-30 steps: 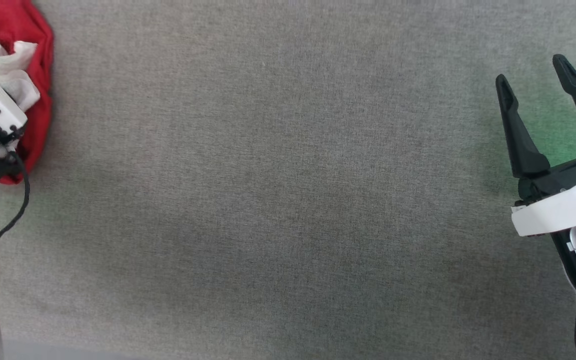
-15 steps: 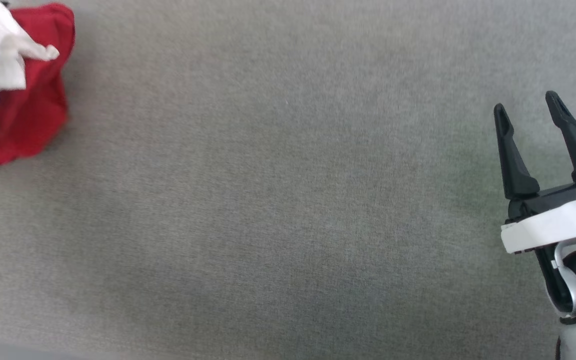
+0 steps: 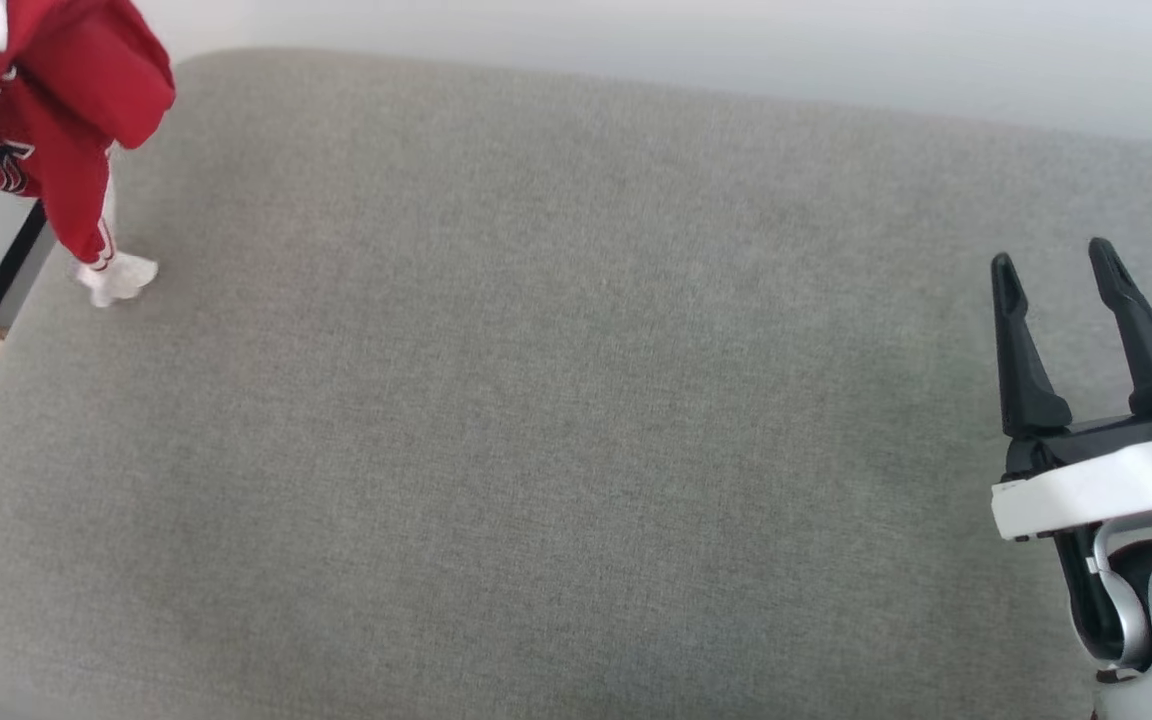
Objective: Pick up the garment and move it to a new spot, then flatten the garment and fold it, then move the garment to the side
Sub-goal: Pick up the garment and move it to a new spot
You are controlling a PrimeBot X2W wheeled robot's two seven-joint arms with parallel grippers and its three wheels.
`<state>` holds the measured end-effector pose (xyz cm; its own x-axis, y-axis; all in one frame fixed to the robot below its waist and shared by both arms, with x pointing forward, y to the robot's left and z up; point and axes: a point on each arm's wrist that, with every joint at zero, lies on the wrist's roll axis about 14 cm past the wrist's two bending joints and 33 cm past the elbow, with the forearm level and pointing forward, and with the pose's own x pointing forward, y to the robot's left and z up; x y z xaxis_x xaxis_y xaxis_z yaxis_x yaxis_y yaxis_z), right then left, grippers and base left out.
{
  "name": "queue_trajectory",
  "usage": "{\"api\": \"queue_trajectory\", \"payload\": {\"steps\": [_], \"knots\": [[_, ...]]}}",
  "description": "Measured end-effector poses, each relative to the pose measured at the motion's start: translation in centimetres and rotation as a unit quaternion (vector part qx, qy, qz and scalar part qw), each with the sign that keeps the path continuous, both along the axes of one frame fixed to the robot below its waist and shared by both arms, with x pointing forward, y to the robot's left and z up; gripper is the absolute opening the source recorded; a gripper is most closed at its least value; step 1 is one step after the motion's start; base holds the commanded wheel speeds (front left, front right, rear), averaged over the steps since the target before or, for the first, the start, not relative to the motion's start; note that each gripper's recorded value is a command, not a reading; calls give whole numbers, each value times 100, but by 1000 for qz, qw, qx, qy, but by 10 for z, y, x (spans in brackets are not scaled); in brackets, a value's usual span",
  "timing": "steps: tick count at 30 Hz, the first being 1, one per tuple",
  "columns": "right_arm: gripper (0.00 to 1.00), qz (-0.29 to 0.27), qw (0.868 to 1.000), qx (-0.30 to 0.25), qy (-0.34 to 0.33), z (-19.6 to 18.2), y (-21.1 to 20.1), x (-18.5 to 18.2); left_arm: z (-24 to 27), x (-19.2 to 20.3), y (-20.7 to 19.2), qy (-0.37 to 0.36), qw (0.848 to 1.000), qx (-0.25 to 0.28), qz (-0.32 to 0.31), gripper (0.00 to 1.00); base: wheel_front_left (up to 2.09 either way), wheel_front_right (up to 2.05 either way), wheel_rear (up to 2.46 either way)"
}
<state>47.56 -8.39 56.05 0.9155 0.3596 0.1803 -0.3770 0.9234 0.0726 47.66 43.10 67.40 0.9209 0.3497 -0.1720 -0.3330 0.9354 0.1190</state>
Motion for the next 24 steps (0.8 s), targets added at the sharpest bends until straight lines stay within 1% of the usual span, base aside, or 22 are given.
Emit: {"api": "queue_trajectory", "payload": {"steps": [6, 13, 18, 24], "knots": [[100, -37, 999, 11, -21, 18, -24, -12, 32, -4, -33, -15, 998, 24, -55, 0, 0, 0, 0], [100, -107, 994, 13, -33, 26, -74, -30, 53, 1, -102, -19, 988, 49, -144, 0, 0, 0, 0], [100, -160, 986, 12, -38, 30, -112, -45, 57, 3, -164, -19, 975, 65, -210, 0, 0, 0, 0], [100, -221, 974, 11, -41, 31, -155, -67, 45, 4, -247, -8, 950, 67, -306, 0, 0, 0, 0]]}}
